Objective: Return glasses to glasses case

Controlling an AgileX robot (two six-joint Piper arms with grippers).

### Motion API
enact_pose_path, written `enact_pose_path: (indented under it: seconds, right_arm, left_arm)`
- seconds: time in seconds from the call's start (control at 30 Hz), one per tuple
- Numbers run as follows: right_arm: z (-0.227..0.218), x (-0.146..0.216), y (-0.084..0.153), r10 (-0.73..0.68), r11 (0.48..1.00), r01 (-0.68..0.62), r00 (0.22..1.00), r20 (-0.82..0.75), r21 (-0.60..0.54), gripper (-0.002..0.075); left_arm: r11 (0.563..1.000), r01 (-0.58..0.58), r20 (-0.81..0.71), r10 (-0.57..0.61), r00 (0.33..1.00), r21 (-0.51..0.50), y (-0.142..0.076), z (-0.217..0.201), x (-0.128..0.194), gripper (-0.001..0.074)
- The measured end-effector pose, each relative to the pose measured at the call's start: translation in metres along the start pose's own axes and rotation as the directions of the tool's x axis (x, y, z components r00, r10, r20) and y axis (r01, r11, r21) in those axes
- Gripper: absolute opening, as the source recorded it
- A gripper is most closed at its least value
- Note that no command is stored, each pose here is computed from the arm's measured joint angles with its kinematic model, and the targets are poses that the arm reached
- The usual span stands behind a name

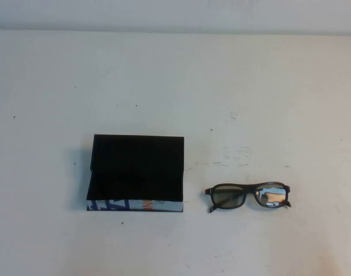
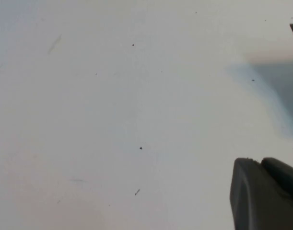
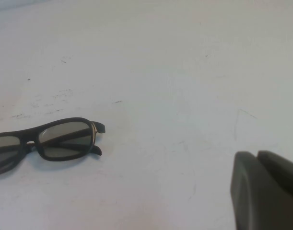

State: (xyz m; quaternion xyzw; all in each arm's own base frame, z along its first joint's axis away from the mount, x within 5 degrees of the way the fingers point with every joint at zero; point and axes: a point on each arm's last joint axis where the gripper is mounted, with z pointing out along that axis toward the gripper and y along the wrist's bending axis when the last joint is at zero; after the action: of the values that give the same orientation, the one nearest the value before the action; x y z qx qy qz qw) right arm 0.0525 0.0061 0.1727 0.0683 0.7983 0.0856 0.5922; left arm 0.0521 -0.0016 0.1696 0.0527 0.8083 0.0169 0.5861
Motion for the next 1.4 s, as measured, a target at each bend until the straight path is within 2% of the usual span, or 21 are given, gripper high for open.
enact_pose_path:
  seconds: [1.07,1.23,1.4]
  right_arm:
    - [0.000,0.000,0.000,0.009,1.000,-0.009,1.000,0.000,-0.004,-0.0011]
    - [0.000,0.000,0.005,0.133,0.990,-0.133,0.991,-0.003,-0.052,-0.0011]
    - [-0.001,-0.009,0.011,0.400,0.908,-0.390,0.916,0.043,-0.151,-0.0011]
  left_arm:
    - [1.000,0.000,0.000,0.000,1.000,0.000,0.000,0.000,0.000,-0.0004]
    - [1.000,0.000,0.000,0.000,1.000,0.000,0.000,0.000,0.000,-0.0004]
    - [1.000,-0.002,0.000,0.002,1.000,-0.001,0.000,0.000,0.000,-0.0004]
